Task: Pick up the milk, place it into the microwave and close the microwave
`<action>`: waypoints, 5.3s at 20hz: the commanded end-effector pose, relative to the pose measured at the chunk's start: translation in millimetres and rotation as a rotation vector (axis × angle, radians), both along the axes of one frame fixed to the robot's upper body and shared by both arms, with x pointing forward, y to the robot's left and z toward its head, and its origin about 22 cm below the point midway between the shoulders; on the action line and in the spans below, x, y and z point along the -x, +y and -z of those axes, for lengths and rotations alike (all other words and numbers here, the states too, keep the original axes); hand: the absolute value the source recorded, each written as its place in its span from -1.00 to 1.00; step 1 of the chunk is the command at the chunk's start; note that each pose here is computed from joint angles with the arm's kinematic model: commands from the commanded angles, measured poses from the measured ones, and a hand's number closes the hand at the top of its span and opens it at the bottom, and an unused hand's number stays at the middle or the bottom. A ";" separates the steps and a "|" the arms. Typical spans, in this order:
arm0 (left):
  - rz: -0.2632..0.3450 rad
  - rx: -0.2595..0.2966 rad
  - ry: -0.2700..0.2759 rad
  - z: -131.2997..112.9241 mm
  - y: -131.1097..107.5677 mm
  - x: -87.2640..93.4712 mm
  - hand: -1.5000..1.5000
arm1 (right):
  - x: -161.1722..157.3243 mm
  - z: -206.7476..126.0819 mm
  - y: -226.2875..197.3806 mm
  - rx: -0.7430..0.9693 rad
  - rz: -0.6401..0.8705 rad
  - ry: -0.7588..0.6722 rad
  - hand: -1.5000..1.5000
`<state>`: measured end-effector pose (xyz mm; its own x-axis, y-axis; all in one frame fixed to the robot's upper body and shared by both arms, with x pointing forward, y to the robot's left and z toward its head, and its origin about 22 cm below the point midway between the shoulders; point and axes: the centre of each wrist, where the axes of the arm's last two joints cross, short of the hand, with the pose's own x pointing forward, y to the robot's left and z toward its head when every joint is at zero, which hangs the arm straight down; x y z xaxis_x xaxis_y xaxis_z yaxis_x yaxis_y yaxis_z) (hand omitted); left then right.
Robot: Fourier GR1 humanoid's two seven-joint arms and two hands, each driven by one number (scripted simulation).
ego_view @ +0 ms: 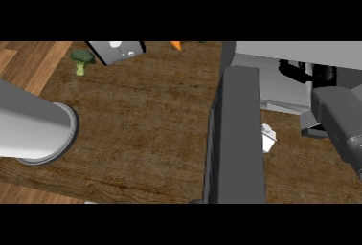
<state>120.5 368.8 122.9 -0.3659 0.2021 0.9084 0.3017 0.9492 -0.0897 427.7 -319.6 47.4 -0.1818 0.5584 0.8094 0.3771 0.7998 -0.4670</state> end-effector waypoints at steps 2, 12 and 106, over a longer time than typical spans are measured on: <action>-0.005 -0.011 0.001 -0.1 5.1 -5.7 -1.00 | -1.0 -7.2 -7.3 0.001 0.018 -0.011 1.00; -0.017 -0.061 -0.006 -6.9 7.9 -13.0 -1.00 | -1.3 -10.9 -11.3 -0.004 0.024 -0.014 1.00; 0.539 -0.447 0.159 156.9 -219.6 -126.0 1.00 | 291.4 166.9 -54.2 -0.554 -0.362 0.080 -1.00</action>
<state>246.3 178.7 -18.5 -0.1638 -0.0659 0.9843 0.7281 0.6651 0.1657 161.1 -343.7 -141.5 -0.1669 -0.0102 0.9859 0.0424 0.9989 0.0175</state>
